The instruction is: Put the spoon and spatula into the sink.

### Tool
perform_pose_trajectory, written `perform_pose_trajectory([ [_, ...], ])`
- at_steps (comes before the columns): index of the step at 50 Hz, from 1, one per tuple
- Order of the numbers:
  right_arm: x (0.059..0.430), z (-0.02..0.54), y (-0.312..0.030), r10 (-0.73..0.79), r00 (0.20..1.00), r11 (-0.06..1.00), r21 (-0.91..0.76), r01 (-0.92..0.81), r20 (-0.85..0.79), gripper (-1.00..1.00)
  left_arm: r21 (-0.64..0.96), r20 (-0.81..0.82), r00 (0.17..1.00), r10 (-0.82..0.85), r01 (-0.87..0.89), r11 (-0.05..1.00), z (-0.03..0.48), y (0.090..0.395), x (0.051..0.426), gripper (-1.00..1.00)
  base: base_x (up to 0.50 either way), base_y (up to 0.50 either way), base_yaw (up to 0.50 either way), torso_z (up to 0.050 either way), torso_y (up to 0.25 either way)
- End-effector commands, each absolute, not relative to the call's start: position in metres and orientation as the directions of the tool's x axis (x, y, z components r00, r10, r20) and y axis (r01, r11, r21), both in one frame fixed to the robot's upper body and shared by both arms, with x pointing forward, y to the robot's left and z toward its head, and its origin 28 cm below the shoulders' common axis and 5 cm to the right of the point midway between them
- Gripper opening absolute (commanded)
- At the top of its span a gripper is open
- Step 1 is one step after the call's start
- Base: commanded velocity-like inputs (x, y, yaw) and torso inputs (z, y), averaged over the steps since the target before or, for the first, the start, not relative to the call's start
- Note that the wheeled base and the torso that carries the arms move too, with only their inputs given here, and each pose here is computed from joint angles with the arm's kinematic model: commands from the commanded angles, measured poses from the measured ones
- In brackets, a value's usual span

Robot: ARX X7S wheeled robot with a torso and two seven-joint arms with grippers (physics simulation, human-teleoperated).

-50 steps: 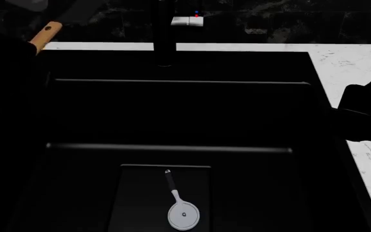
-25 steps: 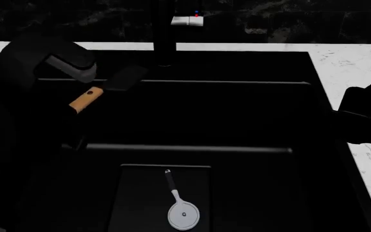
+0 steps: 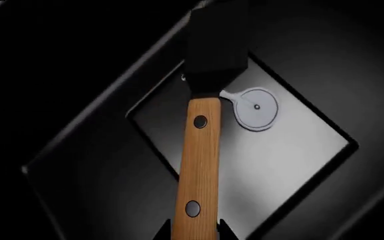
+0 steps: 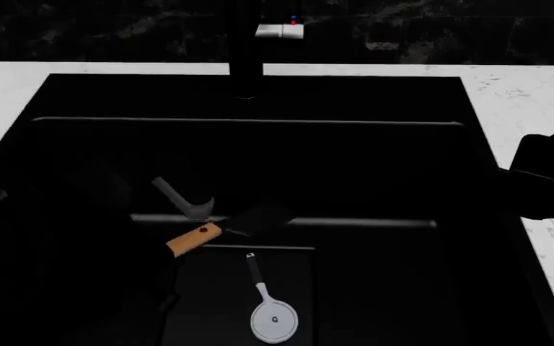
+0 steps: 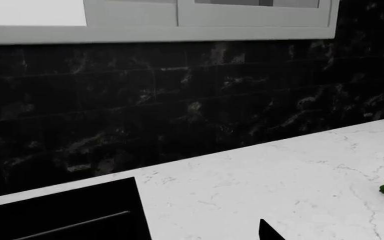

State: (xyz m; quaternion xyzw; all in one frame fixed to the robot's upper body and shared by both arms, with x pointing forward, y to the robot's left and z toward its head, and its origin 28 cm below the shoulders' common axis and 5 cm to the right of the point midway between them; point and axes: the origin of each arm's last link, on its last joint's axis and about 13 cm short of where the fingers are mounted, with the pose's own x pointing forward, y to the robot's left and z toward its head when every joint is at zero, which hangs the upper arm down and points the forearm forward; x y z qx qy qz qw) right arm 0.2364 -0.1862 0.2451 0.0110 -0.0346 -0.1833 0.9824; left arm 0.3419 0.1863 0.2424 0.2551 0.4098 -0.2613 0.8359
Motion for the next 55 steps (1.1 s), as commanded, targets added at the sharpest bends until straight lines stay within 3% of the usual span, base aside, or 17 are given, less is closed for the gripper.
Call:
perform_pose_trajectory([
  [1,0.235,0.249,-0.187,-0.362,0.929,0.932,0.027,0.361,0.074,1.00,0.224,-0.839,0.498,-0.220,0.684,0.694,0.220,0.178,0.353,-1.00,0.00,0.00,0.00,0.000,0.000],
  [11,0.235,0.251,-0.187,-0.360,0.930,0.933,0.025,0.359,0.077,1.00,0.253,-0.857,0.482,-0.180,0.699,0.669,0.196,0.182,0.354,-1.00,0.00,0.00,0.00,0.000,0.000],
  [23,0.234,0.248,-0.187,-0.362,0.929,0.932,0.026,0.362,0.075,1.00,0.293,-0.843,0.488,-0.226,0.769,0.568,0.179,0.178,0.346,-1.00,0.00,0.00,0.00,0.000,0.001],
  [36,0.233,0.247,-0.187,-0.363,0.929,0.932,0.029,0.362,0.075,1.00,0.305,-0.842,0.494,-0.217,0.768,0.563,0.173,0.180,0.342,-1.00,0.00,0.00,0.00,0.000,0.000],
  [37,0.232,0.247,-0.187,-0.364,0.928,0.932,0.030,0.362,0.075,1.00,0.299,-0.841,0.490,-0.230,0.774,0.558,0.177,0.180,0.341,1.00,0.00,0.00,0.00,0.000,0.000],
  [48,0.232,0.247,-0.186,-0.364,0.928,0.931,0.031,0.363,0.075,1.00,0.358,-0.765,0.591,-0.256,0.721,0.594,0.221,0.188,0.341,1.00,0.00,0.00,0.00,0.000,0.000],
  [55,0.233,0.247,-0.186,-0.361,0.929,0.932,0.032,0.360,0.075,1.00,0.428,-0.622,0.734,-0.273,0.610,0.666,0.288,0.203,0.336,1.00,0.00,0.00,0.00,0.000,0.001],
])
